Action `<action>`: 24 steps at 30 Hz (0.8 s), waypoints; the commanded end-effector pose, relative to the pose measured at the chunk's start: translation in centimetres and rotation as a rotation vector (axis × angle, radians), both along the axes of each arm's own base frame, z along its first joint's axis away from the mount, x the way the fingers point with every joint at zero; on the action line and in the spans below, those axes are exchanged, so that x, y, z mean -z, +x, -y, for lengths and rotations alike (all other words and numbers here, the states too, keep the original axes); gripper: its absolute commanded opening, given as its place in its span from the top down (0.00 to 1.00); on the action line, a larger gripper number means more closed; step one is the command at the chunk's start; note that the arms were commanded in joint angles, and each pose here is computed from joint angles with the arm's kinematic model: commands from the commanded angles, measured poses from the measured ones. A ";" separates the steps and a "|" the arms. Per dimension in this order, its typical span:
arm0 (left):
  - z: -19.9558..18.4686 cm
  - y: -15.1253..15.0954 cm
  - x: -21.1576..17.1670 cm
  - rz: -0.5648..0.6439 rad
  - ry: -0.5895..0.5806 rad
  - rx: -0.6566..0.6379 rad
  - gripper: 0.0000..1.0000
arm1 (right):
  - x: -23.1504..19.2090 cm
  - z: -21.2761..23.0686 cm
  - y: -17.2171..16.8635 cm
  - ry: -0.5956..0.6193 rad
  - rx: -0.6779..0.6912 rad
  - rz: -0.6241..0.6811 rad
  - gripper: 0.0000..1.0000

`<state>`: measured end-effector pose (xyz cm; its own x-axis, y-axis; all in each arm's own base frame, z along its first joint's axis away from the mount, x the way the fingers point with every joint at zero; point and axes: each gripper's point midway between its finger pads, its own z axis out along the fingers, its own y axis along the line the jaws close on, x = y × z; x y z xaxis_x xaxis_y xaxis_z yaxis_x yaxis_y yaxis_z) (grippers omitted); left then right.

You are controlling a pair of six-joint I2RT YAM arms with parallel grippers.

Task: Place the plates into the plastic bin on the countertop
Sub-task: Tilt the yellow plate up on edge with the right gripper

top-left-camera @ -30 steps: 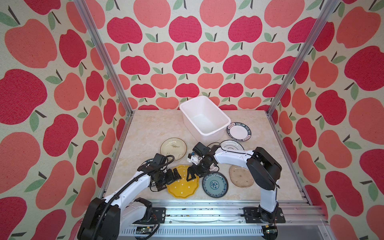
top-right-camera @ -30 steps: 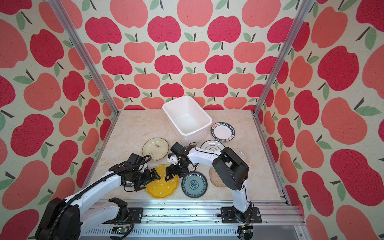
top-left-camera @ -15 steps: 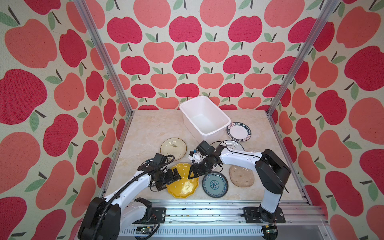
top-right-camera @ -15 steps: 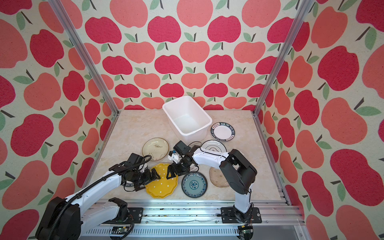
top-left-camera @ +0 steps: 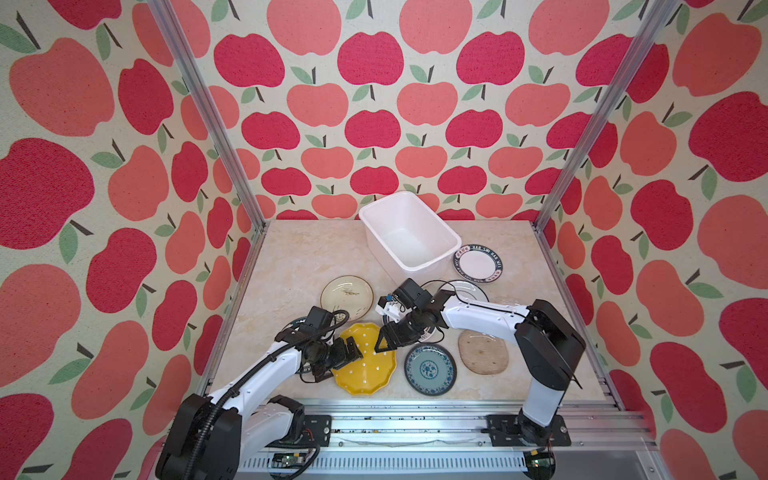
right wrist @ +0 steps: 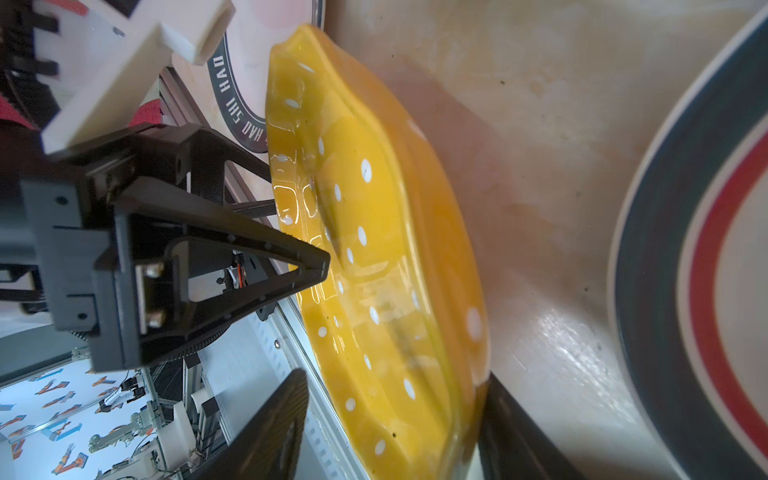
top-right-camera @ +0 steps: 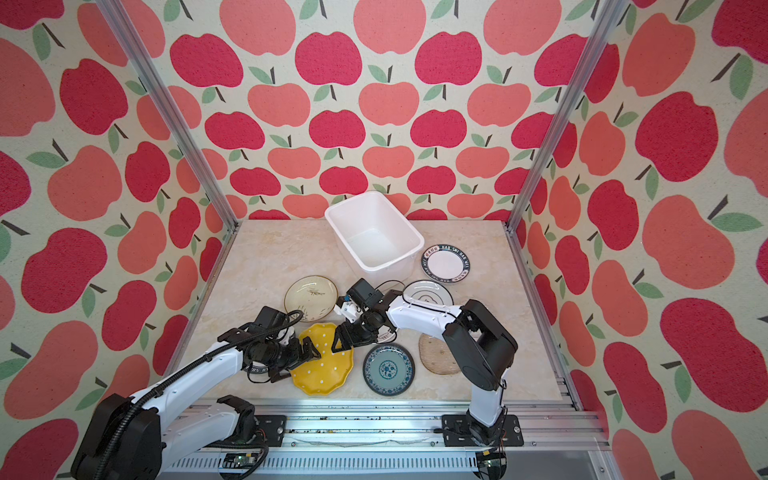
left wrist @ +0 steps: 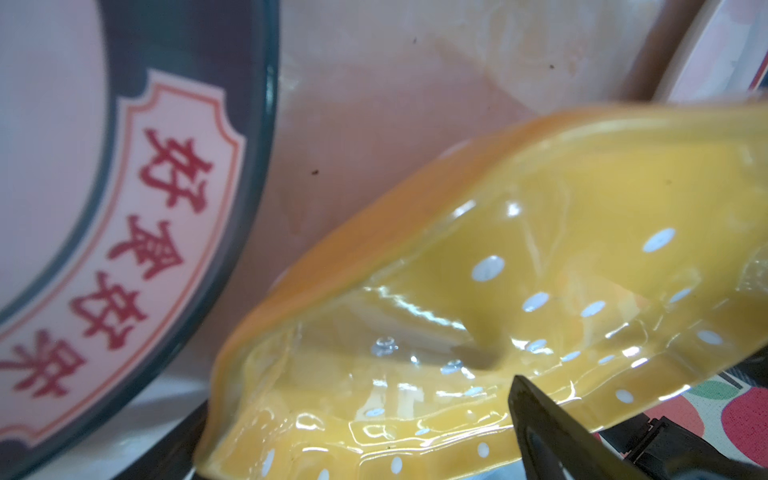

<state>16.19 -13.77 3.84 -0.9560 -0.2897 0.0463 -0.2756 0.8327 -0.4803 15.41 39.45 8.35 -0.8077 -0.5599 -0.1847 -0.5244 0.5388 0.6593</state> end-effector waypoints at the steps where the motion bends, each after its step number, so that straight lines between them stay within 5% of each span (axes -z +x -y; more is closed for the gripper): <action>1: 0.3 1.1 -0.2 0.059 -0.012 0.027 0.01 | -2.6 -3.0 -1.1 0.142 -0.071 -0.004 0.39; 24: 0.3 1.5 -0.6 0.060 -0.020 0.017 0.01 | -2.5 -2.2 -0.5 0.094 -0.037 0.013 0.83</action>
